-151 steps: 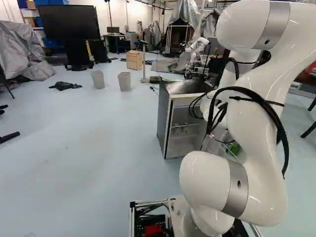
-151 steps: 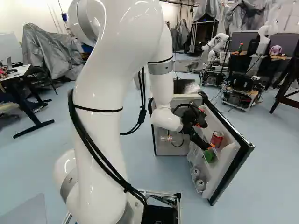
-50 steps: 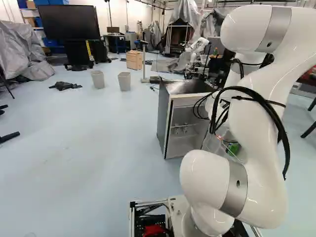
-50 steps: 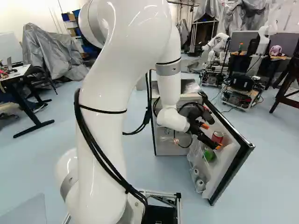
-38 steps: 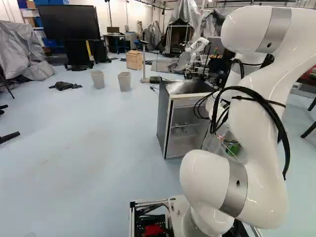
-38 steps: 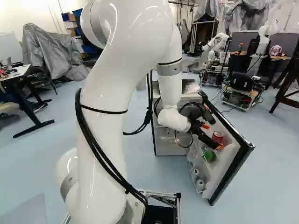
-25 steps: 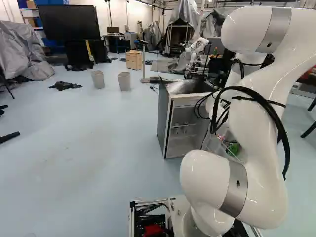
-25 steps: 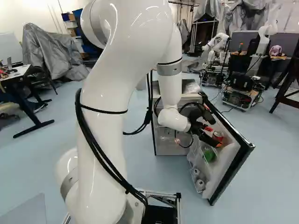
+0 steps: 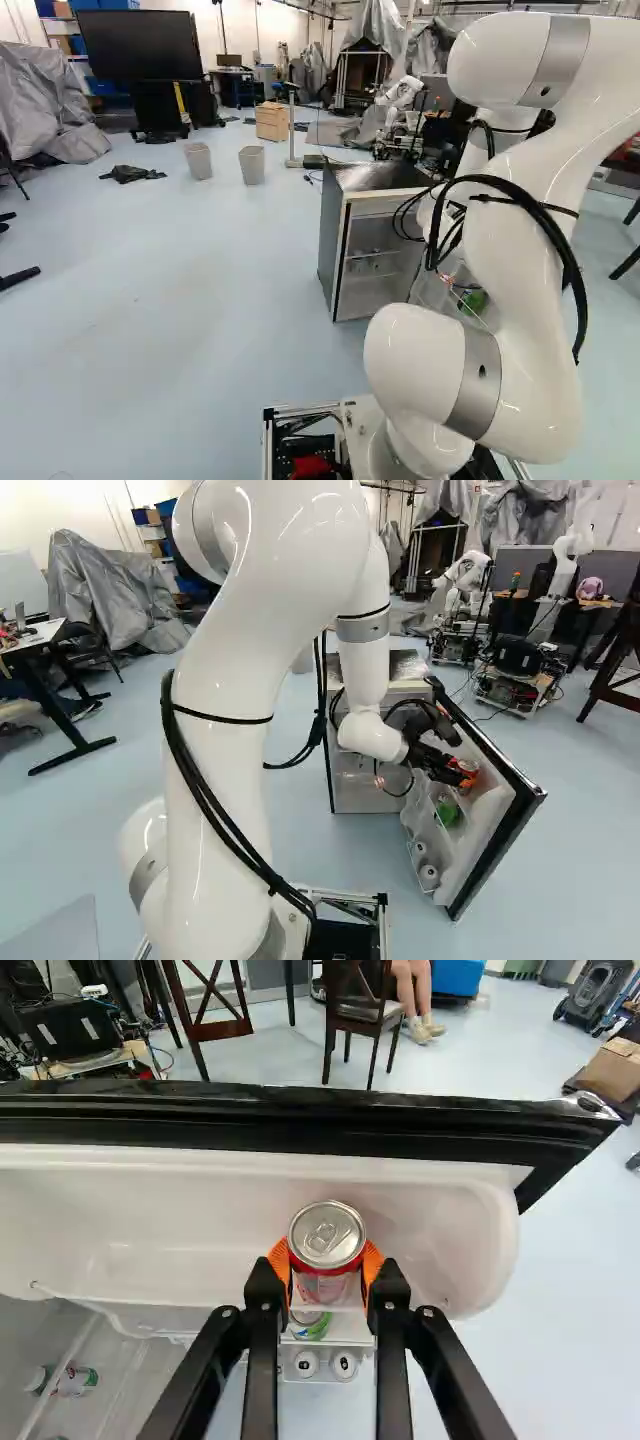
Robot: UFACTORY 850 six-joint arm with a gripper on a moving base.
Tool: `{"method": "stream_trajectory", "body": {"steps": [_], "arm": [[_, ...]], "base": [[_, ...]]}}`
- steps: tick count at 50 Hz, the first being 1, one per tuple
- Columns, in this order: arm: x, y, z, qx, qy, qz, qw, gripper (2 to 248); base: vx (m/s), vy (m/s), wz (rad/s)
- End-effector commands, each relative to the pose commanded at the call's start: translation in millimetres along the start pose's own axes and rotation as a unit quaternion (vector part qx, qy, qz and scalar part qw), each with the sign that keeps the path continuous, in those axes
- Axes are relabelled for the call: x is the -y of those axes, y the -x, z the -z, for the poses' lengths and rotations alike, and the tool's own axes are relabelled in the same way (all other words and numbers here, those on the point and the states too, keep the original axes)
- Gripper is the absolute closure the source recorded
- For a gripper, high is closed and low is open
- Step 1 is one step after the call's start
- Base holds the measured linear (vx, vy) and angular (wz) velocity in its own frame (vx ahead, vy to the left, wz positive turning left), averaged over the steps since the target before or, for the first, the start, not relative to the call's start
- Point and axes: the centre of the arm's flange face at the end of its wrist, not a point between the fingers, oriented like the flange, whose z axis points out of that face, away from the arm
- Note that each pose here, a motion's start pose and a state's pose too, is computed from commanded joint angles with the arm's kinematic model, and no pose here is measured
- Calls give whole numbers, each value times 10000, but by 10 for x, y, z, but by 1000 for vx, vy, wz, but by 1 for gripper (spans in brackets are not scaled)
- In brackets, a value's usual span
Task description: Grab a drink from the fridge
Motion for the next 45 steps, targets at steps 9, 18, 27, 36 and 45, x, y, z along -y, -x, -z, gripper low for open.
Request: {"method": "stream_trajectory", "body": {"steps": [9,18,27,36,45], "arm": [[0,0,1,-1,0,0,10000,160],[-2,-1,20,-58,-2,13,10000,160],[-5,-1,56,-144,-8,37,9999,160],[-14,1,98,-232,-13,62,9997,160],[-26,5,144,-320,-19,89,9994,160]], "base": [[0,0,0],[0,0,0],[0,0,0],[0,0,0],[0,0,0]]}}
